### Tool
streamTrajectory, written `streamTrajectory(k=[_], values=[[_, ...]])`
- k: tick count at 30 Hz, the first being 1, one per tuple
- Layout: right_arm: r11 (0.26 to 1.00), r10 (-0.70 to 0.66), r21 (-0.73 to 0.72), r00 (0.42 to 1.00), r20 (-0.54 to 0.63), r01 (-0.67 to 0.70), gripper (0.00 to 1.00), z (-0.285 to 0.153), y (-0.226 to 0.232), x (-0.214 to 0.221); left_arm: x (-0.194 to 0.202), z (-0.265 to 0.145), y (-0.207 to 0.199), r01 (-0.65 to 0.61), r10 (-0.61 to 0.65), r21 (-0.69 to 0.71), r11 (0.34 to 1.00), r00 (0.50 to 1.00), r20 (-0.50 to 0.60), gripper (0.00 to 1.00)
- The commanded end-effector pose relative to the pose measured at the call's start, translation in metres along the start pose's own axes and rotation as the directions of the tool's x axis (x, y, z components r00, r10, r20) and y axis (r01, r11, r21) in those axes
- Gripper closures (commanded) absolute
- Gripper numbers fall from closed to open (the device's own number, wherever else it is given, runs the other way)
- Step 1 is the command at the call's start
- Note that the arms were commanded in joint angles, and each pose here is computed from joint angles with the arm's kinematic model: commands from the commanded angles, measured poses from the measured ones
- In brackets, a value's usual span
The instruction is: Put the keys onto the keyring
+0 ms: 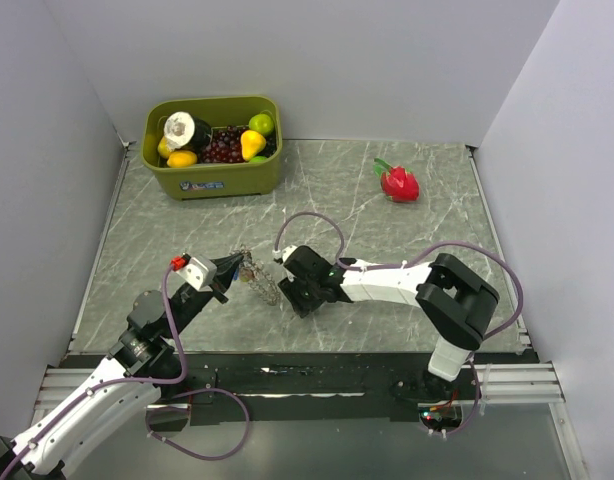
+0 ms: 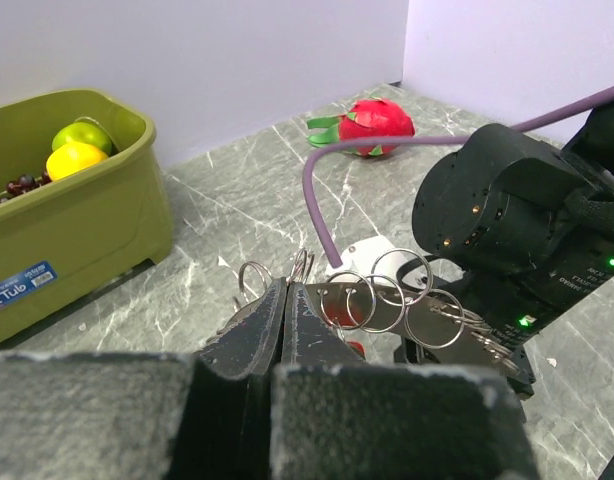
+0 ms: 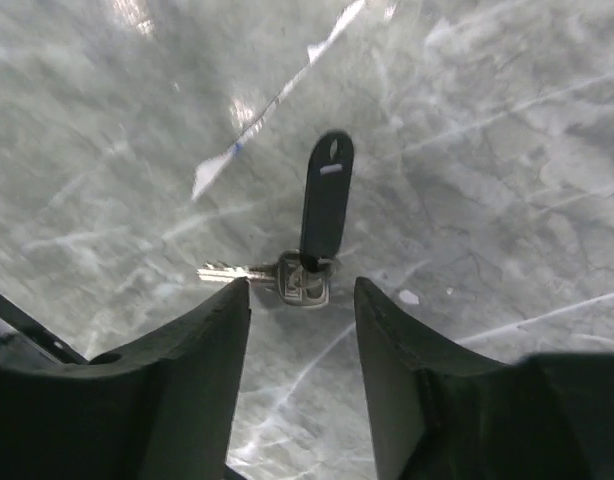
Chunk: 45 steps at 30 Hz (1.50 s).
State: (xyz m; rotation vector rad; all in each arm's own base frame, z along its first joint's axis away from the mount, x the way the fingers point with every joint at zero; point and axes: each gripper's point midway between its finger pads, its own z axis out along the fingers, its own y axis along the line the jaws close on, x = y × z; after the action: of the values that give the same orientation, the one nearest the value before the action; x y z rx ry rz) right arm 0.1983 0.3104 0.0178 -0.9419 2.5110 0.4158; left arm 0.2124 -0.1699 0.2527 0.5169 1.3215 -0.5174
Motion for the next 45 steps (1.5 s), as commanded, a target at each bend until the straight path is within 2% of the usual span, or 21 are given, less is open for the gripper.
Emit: streamTrajectory(k=[1,6,10,12,19,24,27,29,32,33,34,35,36,39,42,45], values=[[0.997,0.019,0.068,0.999,0.026,-0.021,0.52,0.002,-0.006,-0.012,-0.026,0.001,0.000,0.018,-0.018,0.002,1.000,0.996,0.091,0.99],[0.998,0.027,0.064,0.999,0.031,-0.029,0.62,0.008,-0.005,-0.011,-0.025,0.002,-0.001,0.019,-0.020,0.006,1.000,0.996,0.091,0.99],[0.998,0.023,0.056,1.000,0.007,-0.023,0.88,0.011,-0.004,-0.008,-0.026,0.001,-0.002,0.022,-0.023,0.011,1.000,0.996,0.091,0.99],[0.998,0.021,0.061,1.000,0.018,-0.022,0.92,0.006,-0.005,-0.009,-0.025,0.001,-0.002,0.021,-0.022,0.010,1.000,0.996,0.090,0.99],[0.999,-0.015,0.046,0.993,0.114,0.010,0.99,-0.024,-0.005,-0.021,-0.028,0.002,-0.002,0.017,-0.018,0.014,1.000,0.996,0.088,0.99],[0.997,-0.066,0.044,0.981,0.182,0.058,1.00,-0.048,-0.009,-0.029,-0.030,0.004,-0.005,0.013,-0.015,0.029,0.999,0.997,0.081,0.99],[0.995,-0.094,0.002,0.971,0.222,0.096,1.00,-0.058,-0.005,-0.033,-0.032,0.005,-0.006,0.012,-0.015,0.037,0.999,0.997,0.082,0.99],[0.979,-0.145,-0.108,0.963,0.228,0.173,1.00,-0.060,0.011,-0.030,-0.032,0.005,-0.006,0.012,-0.015,0.038,0.999,0.997,0.082,0.99],[0.964,-0.189,-0.146,0.960,0.206,0.221,0.91,-0.057,0.017,-0.027,-0.032,0.005,-0.006,0.010,-0.014,0.040,0.999,0.997,0.082,0.99],[0.967,-0.190,-0.141,0.968,0.166,0.214,0.80,-0.051,0.014,-0.020,-0.032,0.006,-0.007,0.011,-0.014,0.041,0.999,0.997,0.081,0.99],[0.969,-0.190,-0.131,0.970,0.152,0.211,0.74,-0.048,0.013,-0.019,-0.030,0.006,-0.008,0.012,-0.016,0.046,0.999,0.997,0.076,0.99],[0.976,-0.183,-0.092,0.972,0.150,0.198,0.68,-0.046,0.006,-0.021,-0.031,0.006,-0.008,0.013,-0.017,0.047,0.999,0.997,0.076,0.99],[0.980,-0.172,-0.071,0.974,0.150,0.184,0.55,-0.046,0.003,-0.022,-0.030,0.006,-0.008,0.013,-0.017,0.048,0.999,0.997,0.075,0.99],[0.991,-0.119,-0.036,0.977,0.176,0.128,0.34,-0.050,-0.003,-0.028,-0.029,0.007,-0.008,0.014,-0.017,0.045,0.999,0.997,0.073,0.99],[0.996,-0.080,-0.028,0.978,0.195,0.087,0.29,-0.052,-0.005,-0.033,-0.029,0.007,-0.008,0.012,-0.015,0.047,0.999,0.997,0.071,0.99],[0.996,-0.069,-0.039,0.982,0.177,0.077,0.31,-0.049,-0.004,-0.031,-0.027,0.007,-0.008,0.012,-0.016,0.047,0.999,0.998,0.068,0.99]])
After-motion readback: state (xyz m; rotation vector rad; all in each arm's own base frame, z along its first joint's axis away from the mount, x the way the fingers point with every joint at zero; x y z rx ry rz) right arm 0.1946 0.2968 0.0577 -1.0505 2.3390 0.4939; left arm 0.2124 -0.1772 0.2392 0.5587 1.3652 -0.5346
